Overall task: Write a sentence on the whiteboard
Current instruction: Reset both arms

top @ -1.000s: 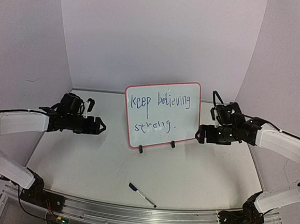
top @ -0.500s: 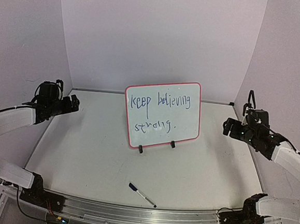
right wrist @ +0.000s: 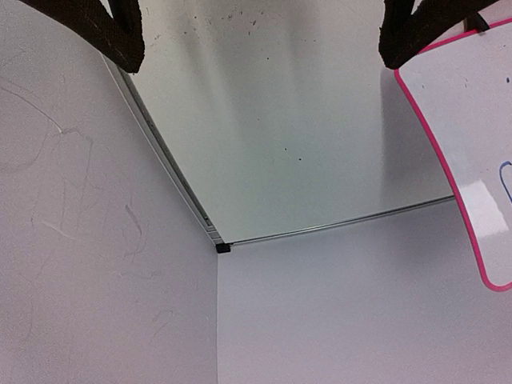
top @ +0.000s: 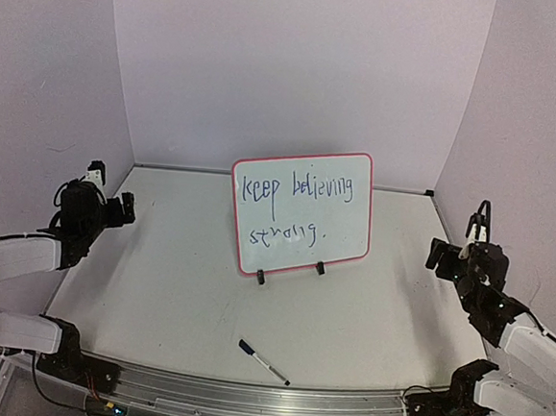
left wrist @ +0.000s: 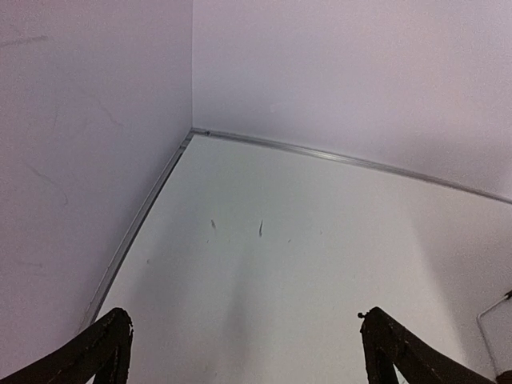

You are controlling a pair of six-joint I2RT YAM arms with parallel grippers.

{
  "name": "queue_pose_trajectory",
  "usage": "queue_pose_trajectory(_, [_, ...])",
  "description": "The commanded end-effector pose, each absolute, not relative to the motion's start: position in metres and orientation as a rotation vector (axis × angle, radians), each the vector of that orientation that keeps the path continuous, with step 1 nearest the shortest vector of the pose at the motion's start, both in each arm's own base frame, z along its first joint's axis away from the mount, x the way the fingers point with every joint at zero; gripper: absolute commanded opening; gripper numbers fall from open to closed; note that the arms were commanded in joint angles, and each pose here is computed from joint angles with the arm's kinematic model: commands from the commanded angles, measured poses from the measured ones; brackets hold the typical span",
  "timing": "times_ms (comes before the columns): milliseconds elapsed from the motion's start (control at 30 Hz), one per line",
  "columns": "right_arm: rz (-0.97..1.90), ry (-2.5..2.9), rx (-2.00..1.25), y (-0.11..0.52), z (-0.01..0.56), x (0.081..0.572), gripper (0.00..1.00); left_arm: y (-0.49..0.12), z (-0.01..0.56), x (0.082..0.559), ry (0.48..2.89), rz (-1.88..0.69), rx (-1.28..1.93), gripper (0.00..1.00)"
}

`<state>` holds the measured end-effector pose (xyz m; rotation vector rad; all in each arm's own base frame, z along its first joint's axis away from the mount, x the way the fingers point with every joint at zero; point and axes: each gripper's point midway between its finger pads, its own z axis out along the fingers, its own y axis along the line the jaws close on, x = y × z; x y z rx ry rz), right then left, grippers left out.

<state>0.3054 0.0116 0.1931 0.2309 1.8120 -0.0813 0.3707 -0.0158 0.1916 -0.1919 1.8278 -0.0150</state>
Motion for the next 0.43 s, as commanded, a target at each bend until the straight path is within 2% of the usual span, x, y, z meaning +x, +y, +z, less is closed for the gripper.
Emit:
queue_pose_trajectory(0, [-0.113, 1.718, 0.252, 0.0030, 0.2107, 0.3028, 0.98, -0.0065, 0.2052, 0.3676, 1.741, 0.024, -0.213, 1.00])
queue_pose_trajectory(400, [-0.143, 1.723, 0.214, 0.0039, 0.2098, 0.3048, 0.98, -0.0041, 0.2098, 0.3621, 1.717, 0.057, -0.186, 1.00])
